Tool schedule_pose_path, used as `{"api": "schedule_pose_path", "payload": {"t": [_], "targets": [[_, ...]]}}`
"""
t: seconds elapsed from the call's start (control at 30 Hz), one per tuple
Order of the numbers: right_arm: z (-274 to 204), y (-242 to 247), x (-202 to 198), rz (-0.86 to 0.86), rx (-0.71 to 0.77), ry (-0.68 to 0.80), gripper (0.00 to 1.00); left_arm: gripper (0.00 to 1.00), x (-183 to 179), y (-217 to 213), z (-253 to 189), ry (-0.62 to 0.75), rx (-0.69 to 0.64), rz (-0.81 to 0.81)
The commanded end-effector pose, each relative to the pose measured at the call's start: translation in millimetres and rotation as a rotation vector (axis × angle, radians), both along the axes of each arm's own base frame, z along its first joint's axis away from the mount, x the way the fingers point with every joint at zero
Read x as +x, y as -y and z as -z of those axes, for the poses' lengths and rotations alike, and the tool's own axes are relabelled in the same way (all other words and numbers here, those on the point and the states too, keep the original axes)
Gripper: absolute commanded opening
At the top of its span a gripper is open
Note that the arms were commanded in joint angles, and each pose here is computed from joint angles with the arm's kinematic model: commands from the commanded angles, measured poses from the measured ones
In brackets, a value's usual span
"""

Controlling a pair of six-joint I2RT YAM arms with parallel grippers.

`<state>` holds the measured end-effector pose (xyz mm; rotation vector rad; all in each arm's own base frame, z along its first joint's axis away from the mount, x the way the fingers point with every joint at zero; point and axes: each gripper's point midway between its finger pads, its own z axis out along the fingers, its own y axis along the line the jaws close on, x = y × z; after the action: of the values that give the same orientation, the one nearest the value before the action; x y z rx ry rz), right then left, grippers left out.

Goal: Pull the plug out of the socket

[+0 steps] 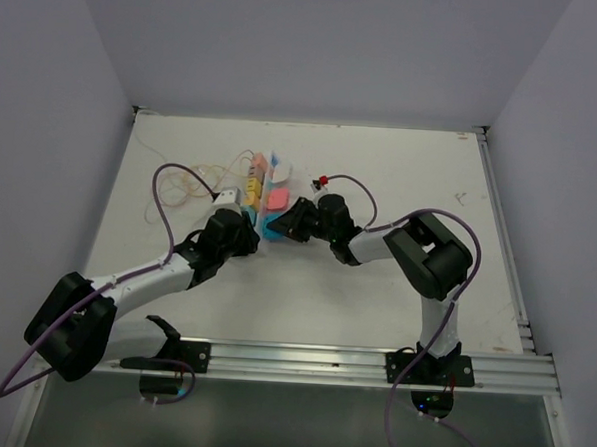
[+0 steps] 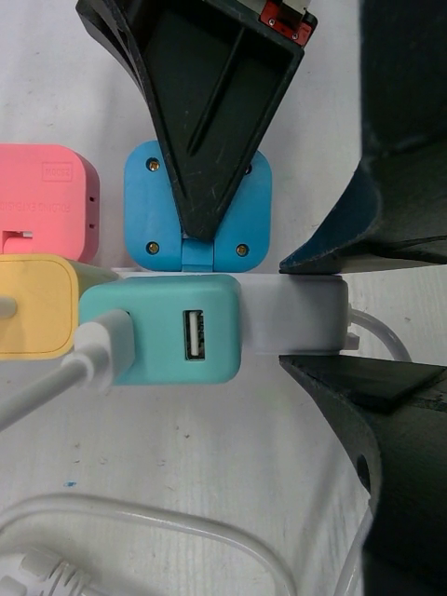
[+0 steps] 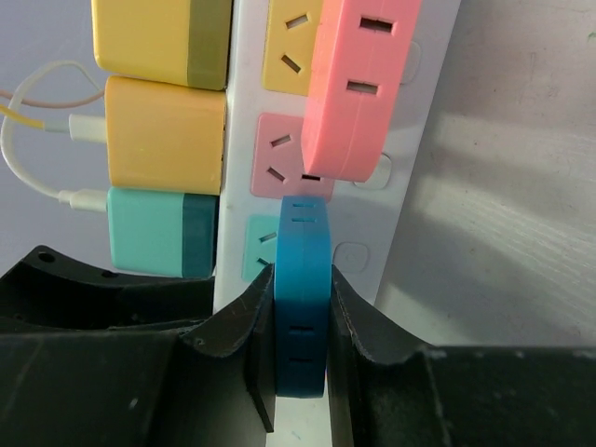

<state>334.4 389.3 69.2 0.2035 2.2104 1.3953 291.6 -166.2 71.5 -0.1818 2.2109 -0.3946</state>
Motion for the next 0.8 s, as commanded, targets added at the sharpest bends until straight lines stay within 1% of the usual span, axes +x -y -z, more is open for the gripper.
{"api": "schedule_pose_path", "payload": {"t": [0.0,0.1,0.2,0.33,0.5,0.77], "targets": [[-17,6,3,0.002,0.064,0.050,0.00,0.00,7,-33,1,-0.012,0.116,-0.154],[-22,9,4,0.021,0.110,0.047,0.00,0.00,5,-39,2,-0.017,0.107,-0.204],[-25,11,4,0.048,0.173,0.028,0.00,0.00,3,-44,1,-0.006,0.061,-0.264],[-21,14,4,0.074,0.210,-0.005,0.00,0.00,1,-49,2,-0.014,0.048,-0.314],[-25,20,2,0.091,0.206,0.000,0.00,0.00,-4,-65,5,-0.030,0.108,-0.380],[-48,28,2,0.086,0.176,0.040,0.00,0.00,-4,-75,5,-0.026,0.184,-0.400]]}}
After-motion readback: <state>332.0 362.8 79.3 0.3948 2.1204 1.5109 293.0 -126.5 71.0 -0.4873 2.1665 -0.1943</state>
